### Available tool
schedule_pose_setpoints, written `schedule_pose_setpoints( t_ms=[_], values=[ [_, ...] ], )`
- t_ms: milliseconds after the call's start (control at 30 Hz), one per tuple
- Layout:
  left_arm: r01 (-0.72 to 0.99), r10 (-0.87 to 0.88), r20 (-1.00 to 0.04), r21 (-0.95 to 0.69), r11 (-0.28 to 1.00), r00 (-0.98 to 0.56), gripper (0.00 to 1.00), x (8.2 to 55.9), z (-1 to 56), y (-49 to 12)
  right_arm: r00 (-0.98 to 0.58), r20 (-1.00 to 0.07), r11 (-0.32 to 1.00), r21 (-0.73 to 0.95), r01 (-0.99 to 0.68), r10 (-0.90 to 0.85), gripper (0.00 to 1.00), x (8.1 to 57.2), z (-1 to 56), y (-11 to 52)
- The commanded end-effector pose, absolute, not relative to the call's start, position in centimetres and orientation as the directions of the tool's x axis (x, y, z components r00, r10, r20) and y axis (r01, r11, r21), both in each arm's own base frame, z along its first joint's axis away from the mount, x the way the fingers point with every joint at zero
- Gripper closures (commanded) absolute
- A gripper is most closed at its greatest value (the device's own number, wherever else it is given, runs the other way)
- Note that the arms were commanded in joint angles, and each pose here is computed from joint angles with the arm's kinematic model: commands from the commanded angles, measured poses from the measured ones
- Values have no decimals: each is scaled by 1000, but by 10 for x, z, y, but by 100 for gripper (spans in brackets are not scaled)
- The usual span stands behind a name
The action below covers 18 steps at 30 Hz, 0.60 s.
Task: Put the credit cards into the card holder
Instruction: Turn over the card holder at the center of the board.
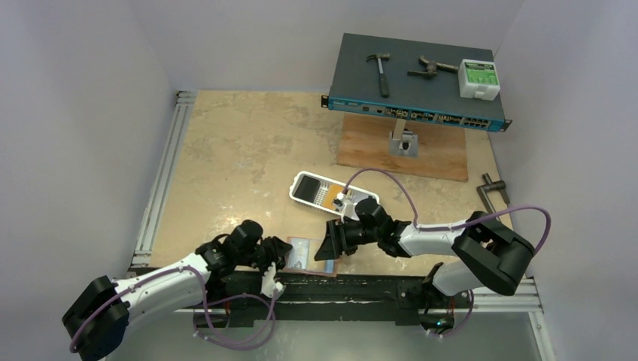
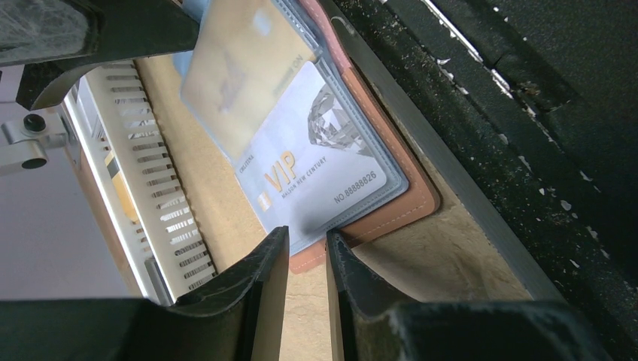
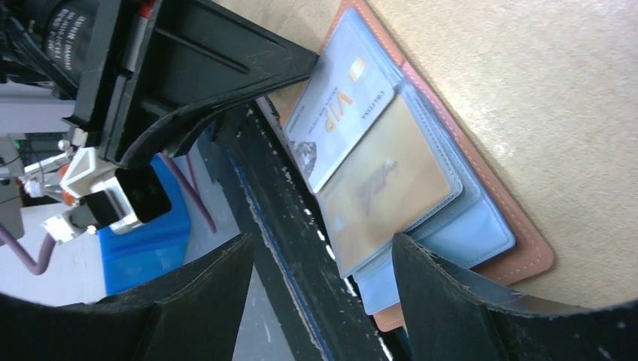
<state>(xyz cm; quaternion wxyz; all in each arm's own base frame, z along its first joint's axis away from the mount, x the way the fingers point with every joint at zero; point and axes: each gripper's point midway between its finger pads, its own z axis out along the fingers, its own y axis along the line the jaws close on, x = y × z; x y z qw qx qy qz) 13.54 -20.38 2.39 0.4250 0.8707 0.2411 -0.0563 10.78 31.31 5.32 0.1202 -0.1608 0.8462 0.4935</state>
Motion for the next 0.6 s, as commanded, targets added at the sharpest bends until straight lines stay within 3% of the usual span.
schedule_pose_setpoints(
  t_ms=[0, 567],
  values=[
    [458, 347, -311, 720, -521, 885, 76, 131, 23, -206, -882, -452, 314, 825, -469, -130, 33, 119, 100, 341],
    [456, 353, -306, 730, -510, 884, 77, 133, 25, -206, -873, -463, 255, 835, -487, -151, 34, 125, 117, 359]
  ],
)
